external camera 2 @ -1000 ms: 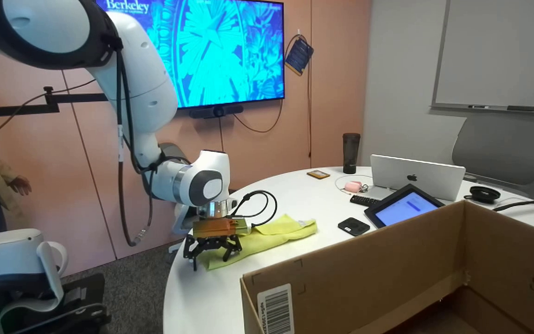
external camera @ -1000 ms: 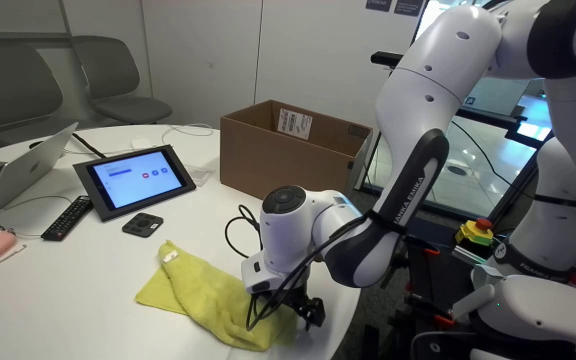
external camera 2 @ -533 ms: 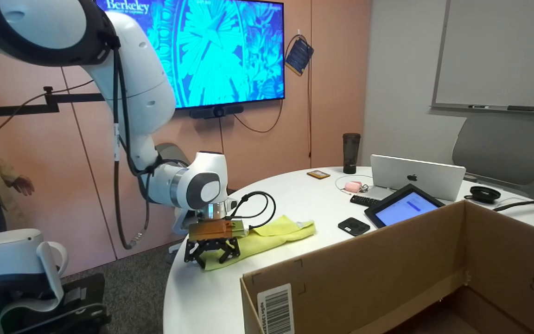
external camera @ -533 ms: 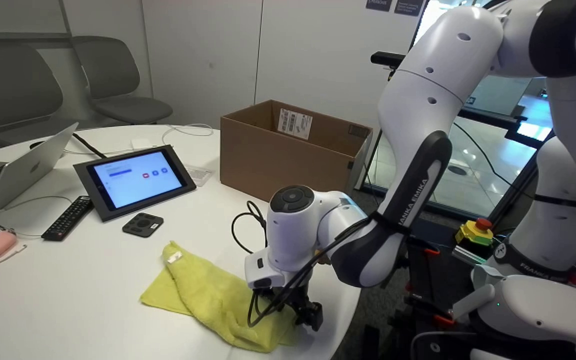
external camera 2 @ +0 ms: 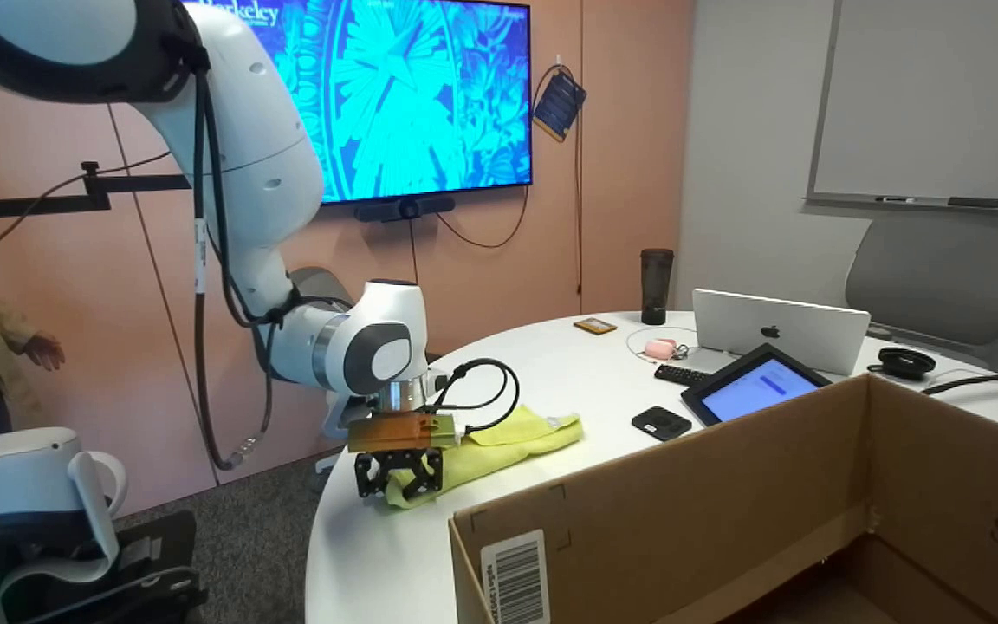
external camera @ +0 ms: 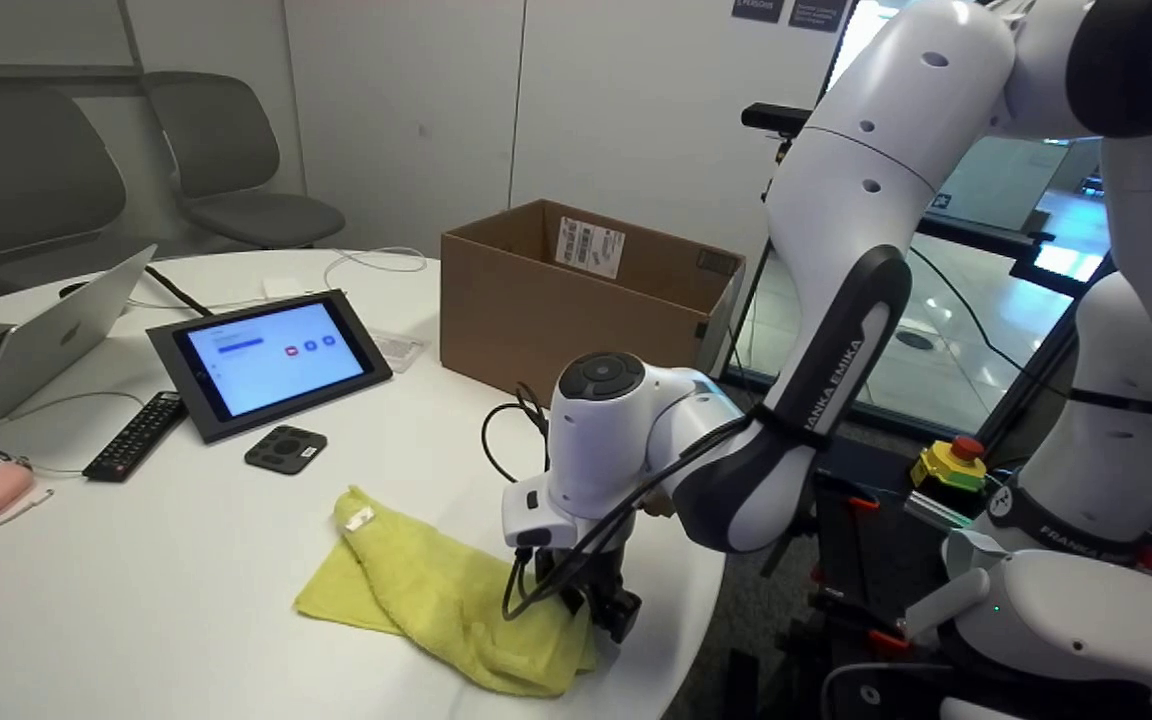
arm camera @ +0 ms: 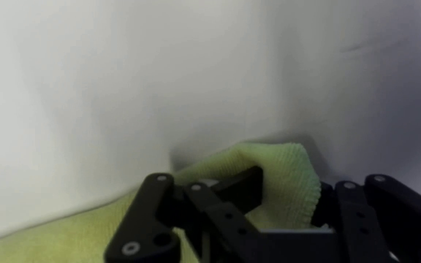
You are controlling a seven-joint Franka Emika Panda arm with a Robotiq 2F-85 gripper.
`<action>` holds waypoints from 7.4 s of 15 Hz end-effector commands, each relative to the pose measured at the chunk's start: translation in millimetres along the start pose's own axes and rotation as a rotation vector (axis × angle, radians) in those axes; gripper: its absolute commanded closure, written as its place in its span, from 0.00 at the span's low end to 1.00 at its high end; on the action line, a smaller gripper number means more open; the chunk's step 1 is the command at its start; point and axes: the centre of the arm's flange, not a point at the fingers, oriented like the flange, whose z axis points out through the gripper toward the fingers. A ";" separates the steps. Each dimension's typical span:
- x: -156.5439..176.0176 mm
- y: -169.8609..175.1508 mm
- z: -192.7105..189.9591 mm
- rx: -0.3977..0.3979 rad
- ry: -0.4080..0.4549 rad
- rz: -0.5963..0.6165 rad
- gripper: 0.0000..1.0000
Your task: Put the marker on the towel, fold the towel twice, place the towel inside the box
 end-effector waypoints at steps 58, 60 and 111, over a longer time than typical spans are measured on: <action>53.2 107.8 -100.3 -0.172 0.368 0.850 0.00; 59.4 93.2 -93.7 -0.138 0.337 0.752 0.00; -12.1 117.5 -219.5 -0.263 0.325 1.208 1.00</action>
